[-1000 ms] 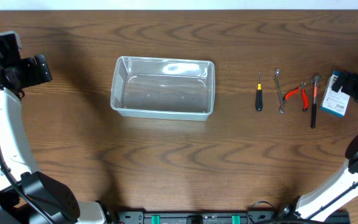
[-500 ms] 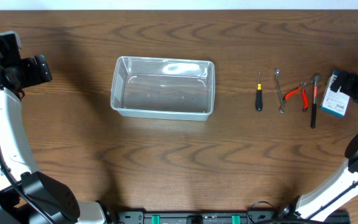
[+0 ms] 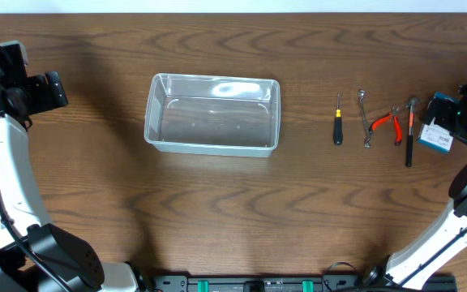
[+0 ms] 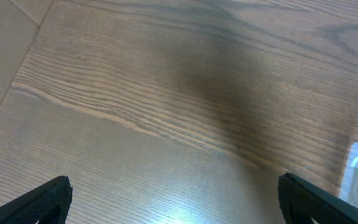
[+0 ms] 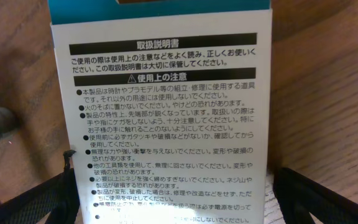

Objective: Pack container
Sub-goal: 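Lower the right gripper onto the white boxed package and grasp it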

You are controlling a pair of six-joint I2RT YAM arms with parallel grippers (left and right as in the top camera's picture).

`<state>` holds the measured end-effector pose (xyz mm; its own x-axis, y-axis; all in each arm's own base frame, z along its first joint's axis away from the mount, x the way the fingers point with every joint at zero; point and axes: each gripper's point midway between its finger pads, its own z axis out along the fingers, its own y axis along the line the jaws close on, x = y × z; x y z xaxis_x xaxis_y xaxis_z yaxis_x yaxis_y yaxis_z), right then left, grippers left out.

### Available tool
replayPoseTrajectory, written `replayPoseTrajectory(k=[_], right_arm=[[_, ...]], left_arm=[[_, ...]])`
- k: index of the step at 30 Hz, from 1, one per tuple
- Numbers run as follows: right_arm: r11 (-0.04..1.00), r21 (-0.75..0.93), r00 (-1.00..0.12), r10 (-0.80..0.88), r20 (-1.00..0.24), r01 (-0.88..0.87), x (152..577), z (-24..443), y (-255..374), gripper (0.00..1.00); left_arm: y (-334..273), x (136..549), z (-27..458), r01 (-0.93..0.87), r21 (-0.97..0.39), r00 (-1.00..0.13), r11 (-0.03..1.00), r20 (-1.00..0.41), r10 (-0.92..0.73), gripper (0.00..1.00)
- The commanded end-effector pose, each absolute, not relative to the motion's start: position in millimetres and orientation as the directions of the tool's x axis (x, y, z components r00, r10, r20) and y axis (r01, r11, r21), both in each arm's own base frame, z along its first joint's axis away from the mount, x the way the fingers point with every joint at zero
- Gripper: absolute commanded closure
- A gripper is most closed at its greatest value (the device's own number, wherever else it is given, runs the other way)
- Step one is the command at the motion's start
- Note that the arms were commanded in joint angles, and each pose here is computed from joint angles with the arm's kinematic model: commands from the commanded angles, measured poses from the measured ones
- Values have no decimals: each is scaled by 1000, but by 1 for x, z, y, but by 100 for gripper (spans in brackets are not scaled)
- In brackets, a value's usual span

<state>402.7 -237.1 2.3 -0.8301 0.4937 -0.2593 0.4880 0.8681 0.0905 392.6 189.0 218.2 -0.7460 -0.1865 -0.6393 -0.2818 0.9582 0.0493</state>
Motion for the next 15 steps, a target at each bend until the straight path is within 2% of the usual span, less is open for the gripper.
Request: replayPoseTrajectory(k=[1, 15], right_arm=[[859, 97, -835, 511, -204, 502, 397, -16, -229, 1], [857, 97, -841, 516, -165, 507, 389, -18, -225, 18]], left_arm=[[190, 394, 218, -286, 42, -743, 957, -640, -194, 2], [190, 394, 218, -286, 42, -743, 957, -640, -194, 2]])
